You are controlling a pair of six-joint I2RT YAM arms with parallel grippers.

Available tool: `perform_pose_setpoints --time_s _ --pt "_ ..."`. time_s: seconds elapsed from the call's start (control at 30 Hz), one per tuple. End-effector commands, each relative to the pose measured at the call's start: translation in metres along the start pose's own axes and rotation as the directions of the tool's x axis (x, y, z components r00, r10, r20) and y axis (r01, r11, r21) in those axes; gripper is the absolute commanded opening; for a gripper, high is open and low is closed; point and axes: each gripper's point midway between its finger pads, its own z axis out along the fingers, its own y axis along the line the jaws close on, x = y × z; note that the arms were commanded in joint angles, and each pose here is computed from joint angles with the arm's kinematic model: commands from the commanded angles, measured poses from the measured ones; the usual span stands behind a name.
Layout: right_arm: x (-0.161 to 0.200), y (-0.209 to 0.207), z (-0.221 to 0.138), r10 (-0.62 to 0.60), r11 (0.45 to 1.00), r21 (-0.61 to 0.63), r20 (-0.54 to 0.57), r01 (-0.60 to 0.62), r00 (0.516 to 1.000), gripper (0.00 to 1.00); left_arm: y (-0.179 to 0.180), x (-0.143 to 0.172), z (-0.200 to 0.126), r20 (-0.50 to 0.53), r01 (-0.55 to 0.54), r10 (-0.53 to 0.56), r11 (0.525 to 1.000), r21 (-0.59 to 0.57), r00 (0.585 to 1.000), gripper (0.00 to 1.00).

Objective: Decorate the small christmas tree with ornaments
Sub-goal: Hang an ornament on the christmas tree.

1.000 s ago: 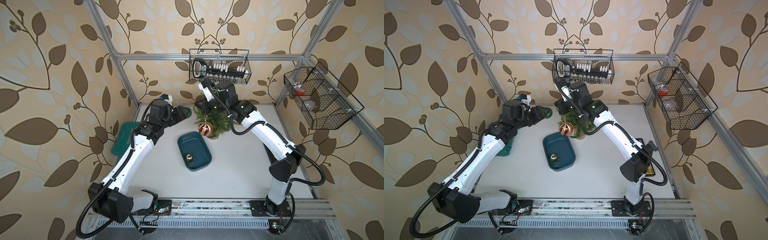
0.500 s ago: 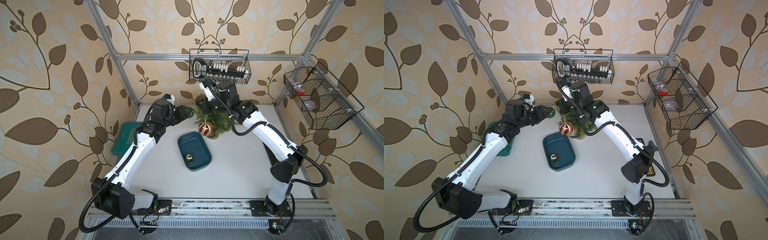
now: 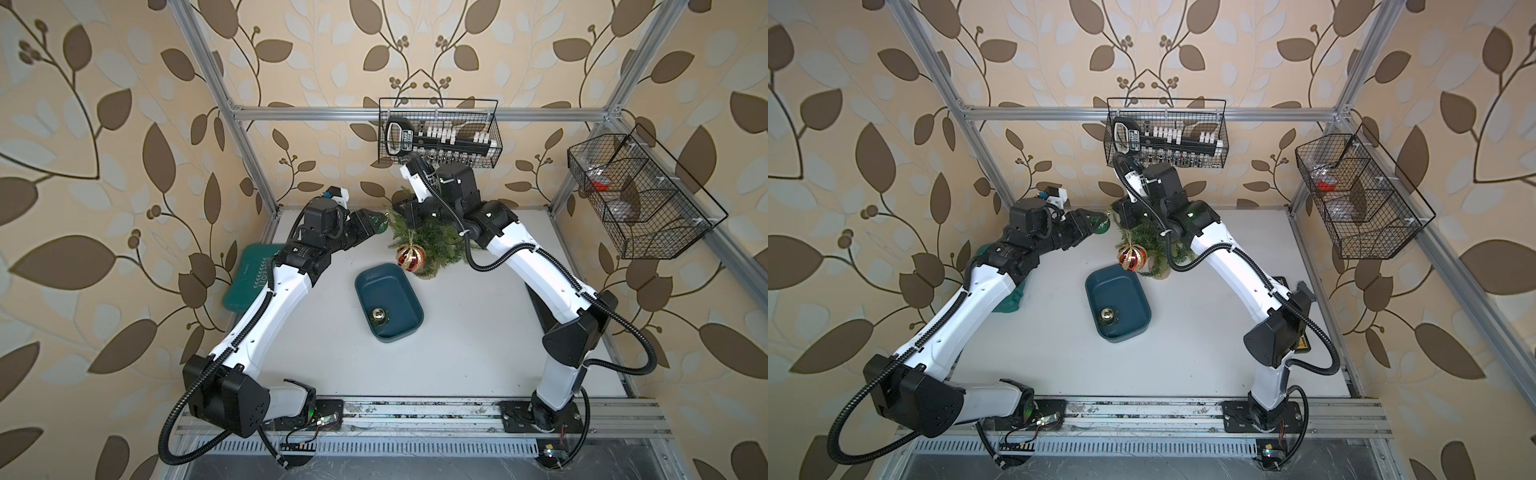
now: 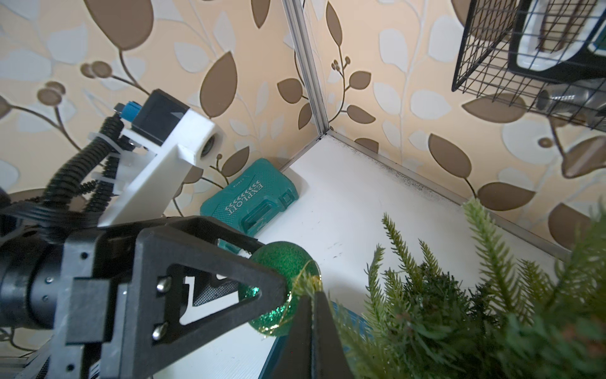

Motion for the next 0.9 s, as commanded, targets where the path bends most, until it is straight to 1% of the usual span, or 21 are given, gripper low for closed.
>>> perform_pose_setpoints --time_s 0.0,0.17,0.3,0.47,0.63,0.87 --pt "-0.009 0.011 -0.013 0.003 0.999 -0.044 0.029 -0.001 1.000 0.01 -0.032 -0.019 -0.019 0.060 -0.043 0.038 0.995 0.091 0.998 0.53" --pt "-0.009 0.022 -0.015 0.012 0.995 -0.104 0.016 -0.010 1.000 0.07 -0.030 -0.017 -0.019 0.055 -0.039 0.035 0.996 0.084 0.998 0.52" --pt "-0.005 0.025 -0.012 0.020 0.993 -0.112 -0.025 -0.023 0.999 0.08 -0.031 -0.018 -0.018 0.055 -0.040 0.035 0.995 0.087 0.998 0.52" --pt "-0.002 0.025 -0.007 0.036 0.993 -0.108 -0.066 -0.043 0.997 0.12 -0.031 -0.018 -0.018 0.058 -0.037 0.032 0.995 0.088 0.998 0.53" --pt "0.003 0.025 0.002 0.046 0.993 -0.104 -0.111 -0.057 0.993 0.13 -0.032 -0.019 -0.018 0.059 -0.035 0.030 0.995 0.089 0.998 0.53" --pt "0.007 0.023 0.009 0.052 0.993 -0.099 -0.132 -0.066 0.990 0.14 -0.034 -0.020 -0.018 0.058 -0.036 0.030 0.995 0.093 0.998 0.53"
